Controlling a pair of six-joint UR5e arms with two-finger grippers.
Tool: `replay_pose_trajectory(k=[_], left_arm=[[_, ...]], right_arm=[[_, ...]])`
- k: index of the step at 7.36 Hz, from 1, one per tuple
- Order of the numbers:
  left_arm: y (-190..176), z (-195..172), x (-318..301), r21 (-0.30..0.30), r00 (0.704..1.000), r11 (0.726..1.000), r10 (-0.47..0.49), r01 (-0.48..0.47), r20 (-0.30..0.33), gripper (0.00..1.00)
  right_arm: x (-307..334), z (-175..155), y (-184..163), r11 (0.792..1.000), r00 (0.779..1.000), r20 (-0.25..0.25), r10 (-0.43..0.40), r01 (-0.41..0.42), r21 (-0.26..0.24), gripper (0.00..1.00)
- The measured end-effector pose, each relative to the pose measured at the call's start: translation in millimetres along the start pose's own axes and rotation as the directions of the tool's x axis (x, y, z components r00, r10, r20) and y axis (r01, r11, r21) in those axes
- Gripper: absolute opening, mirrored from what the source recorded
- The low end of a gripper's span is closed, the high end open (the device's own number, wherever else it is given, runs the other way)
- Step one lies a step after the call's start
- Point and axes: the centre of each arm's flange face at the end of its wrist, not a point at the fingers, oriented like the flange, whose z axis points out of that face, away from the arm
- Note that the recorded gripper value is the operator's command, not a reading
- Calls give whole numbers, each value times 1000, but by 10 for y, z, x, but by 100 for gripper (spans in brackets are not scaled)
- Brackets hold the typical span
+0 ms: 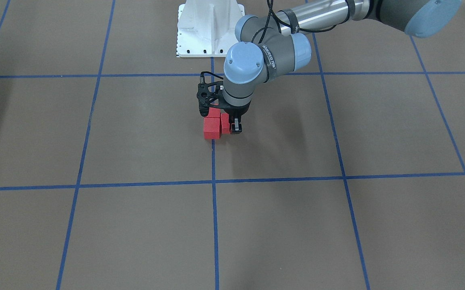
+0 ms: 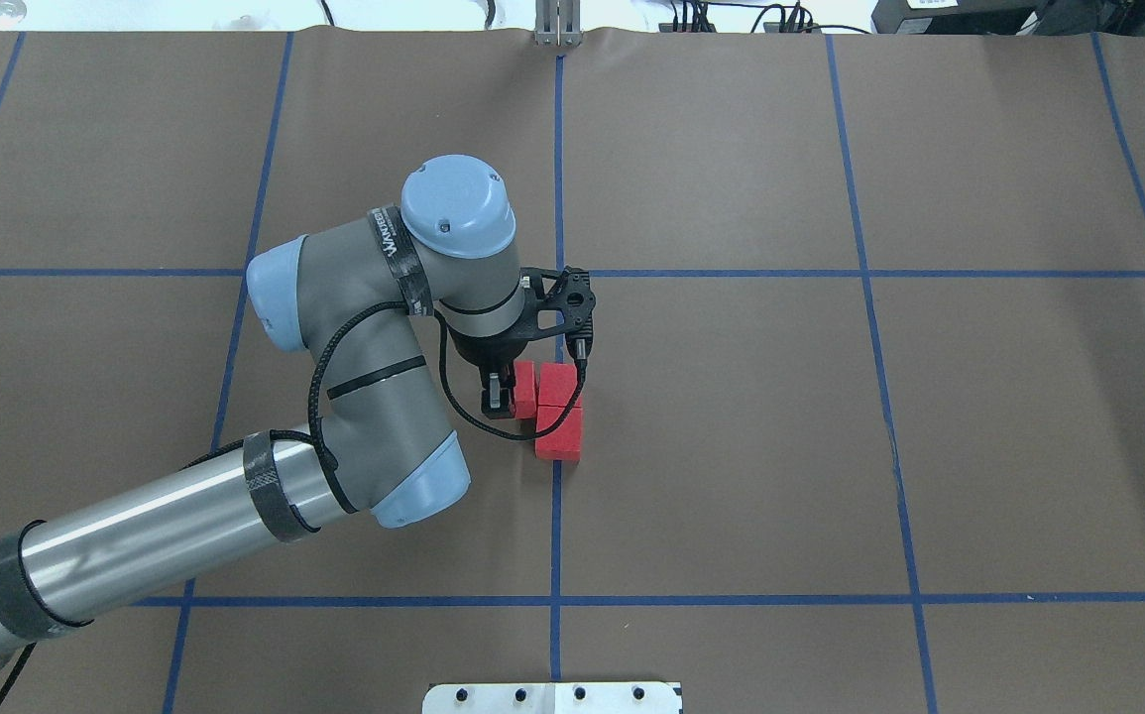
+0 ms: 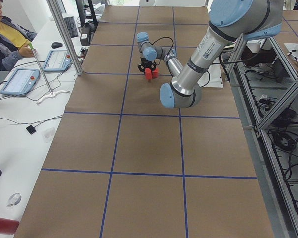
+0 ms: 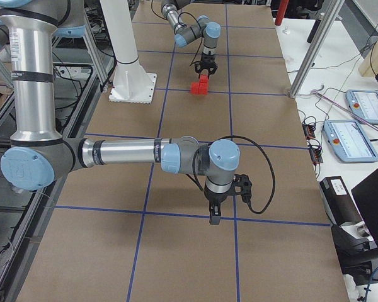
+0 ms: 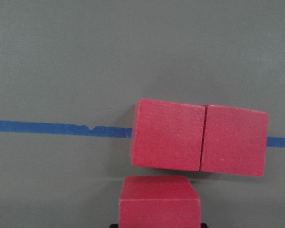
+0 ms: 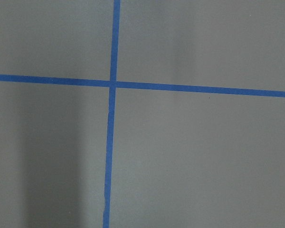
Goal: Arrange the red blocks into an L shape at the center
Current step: 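Lower the cube beside the far center cube with the left gripper, then hold the cube against the far center cube with the left gripper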
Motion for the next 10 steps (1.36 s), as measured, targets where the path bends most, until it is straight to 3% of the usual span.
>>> replay_pose_trajectory(k=[7, 10], left_arm=[[-29, 98, -47, 17, 1000, 1000, 12, -12, 5, 15], [-64, 95, -52, 33, 998, 999, 34, -36, 59, 15]], right_arm=[[-2, -5, -6, 1000, 1000, -2, 7, -7, 1, 100], [-5, -10, -12, 1000, 1000, -2, 7, -7, 2, 100]])
